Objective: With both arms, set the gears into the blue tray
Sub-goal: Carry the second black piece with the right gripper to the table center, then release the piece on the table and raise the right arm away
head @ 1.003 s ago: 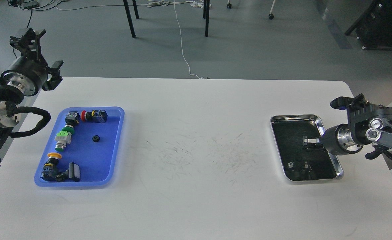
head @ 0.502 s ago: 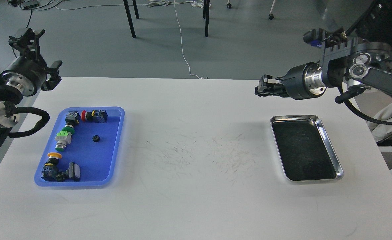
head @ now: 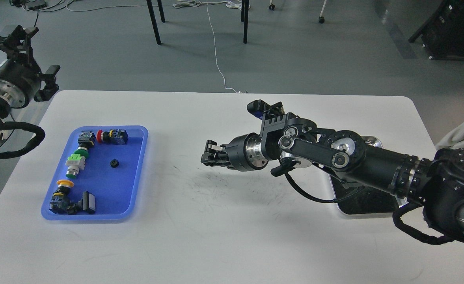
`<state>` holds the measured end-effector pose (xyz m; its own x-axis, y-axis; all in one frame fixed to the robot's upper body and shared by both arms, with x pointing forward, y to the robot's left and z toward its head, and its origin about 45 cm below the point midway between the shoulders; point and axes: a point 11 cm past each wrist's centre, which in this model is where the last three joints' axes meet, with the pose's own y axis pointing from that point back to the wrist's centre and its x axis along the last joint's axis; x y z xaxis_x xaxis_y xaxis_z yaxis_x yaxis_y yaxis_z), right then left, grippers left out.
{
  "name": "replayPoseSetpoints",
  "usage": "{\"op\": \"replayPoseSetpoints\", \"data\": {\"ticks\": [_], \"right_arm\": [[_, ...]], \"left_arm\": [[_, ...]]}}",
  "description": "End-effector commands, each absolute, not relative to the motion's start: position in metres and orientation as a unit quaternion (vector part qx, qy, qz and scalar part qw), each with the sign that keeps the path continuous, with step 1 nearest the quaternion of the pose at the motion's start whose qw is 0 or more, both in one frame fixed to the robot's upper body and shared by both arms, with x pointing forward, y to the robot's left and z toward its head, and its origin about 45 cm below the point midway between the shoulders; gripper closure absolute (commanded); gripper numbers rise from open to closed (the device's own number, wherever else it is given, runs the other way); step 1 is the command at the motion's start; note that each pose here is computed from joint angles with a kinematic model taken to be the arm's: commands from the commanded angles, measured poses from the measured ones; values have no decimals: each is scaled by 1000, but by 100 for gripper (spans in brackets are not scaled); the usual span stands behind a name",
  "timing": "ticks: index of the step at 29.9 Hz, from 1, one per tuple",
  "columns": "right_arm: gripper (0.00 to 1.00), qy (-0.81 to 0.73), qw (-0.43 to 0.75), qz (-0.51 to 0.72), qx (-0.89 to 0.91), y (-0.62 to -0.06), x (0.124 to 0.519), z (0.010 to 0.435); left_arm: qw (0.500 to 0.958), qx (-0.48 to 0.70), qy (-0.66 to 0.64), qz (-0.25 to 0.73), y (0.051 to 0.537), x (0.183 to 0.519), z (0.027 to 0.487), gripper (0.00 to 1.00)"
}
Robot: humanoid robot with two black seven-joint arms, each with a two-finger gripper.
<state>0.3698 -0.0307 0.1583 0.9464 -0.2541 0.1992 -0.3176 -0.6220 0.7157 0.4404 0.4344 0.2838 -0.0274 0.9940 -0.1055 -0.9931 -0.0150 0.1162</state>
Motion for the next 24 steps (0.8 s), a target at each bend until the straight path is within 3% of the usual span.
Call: {"op": "replayPoseSetpoints", "data": {"ticks": [1,9,13,19,20,22,23,24], "right_arm": [[98,-181,414,18,892,-42,369,140],[96,-190,393,-2,899,-45,362,126],[87,-191,379,-2,905,-41,359,128],[61,-193,371,-13,908,-39,349,120],[51,-195,370,-17,908,-39,348,119],[15,-206,359,-33,910,-40,347,117],[7,-213,351,-42,911,-41,348,117],[7,-217,346,-48,912,-41,348,118]], "left_arm": [[697,6,81,713,435,439,280,2],[696,8,81,713,435,439,279,2],[698,13,77,712,434,438,278,2],[700,25,67,711,434,438,278,2],[700,25,67,710,433,438,277,2],[701,26,68,710,431,438,276,2],[701,25,69,709,430,439,275,2],[702,24,70,708,429,439,275,2]]}}
